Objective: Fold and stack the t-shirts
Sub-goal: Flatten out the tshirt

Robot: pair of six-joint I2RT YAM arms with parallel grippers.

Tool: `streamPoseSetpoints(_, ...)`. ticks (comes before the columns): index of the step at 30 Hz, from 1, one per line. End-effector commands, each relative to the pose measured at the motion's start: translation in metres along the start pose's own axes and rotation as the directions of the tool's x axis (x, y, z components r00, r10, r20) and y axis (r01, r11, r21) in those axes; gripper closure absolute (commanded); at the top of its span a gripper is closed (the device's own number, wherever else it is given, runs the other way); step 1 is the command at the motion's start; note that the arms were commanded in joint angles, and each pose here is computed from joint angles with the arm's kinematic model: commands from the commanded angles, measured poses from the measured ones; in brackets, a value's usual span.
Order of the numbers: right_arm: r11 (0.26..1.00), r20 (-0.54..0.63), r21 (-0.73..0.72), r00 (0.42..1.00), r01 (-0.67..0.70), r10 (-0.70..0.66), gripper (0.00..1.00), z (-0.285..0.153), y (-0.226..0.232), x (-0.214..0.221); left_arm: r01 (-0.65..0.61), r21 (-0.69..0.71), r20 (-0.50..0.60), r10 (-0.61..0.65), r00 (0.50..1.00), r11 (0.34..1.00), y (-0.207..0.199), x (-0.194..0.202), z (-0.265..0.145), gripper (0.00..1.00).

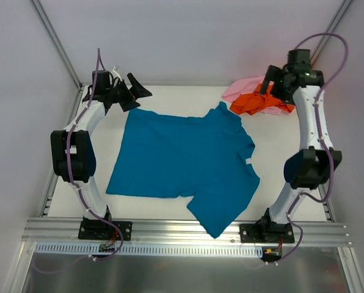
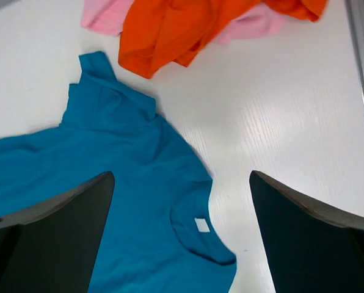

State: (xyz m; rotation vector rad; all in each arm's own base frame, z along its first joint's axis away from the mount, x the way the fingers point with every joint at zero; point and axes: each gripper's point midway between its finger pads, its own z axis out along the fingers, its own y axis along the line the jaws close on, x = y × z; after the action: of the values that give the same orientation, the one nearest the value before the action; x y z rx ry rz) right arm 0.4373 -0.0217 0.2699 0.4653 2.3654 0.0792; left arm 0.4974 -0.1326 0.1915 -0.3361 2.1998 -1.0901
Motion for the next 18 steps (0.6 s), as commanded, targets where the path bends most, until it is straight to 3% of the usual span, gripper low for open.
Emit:
streamPoseSetpoints(1,0.964,-0.077,0.072,0.965,0.256,-0.25,0.0,0.008,0.022,0.017,-0.093,0.043,0.058,0.091,0.994,0.995,-0.028,-0.007,-0.026,0.01)
streamPoseSetpoints(7,0.924,-0.173,0.072,0.917,0.375,-0.359,0.0,0.064,0.06,0.043,-0.082,0.04,0.056,0.08,0.995,0.996,-0.025,0.009,-0.032,0.01)
streamPoseSetpoints(12,0.924,-0.261,0.023,0.894,0.383,-0.364,0.01,0.111,0.078,0.073,-0.088,0.039,0.04,0.086,0.995,0.995,-0.026,0.023,-0.035,0.01)
streamPoseSetpoints(18,0.926,-0.275,-0.099,0.885,0.363,-0.376,0.0,0.155,0.107,0.089,-0.087,0.046,0.015,0.087,0.996,0.995,-0.025,0.036,-0.032,0.01)
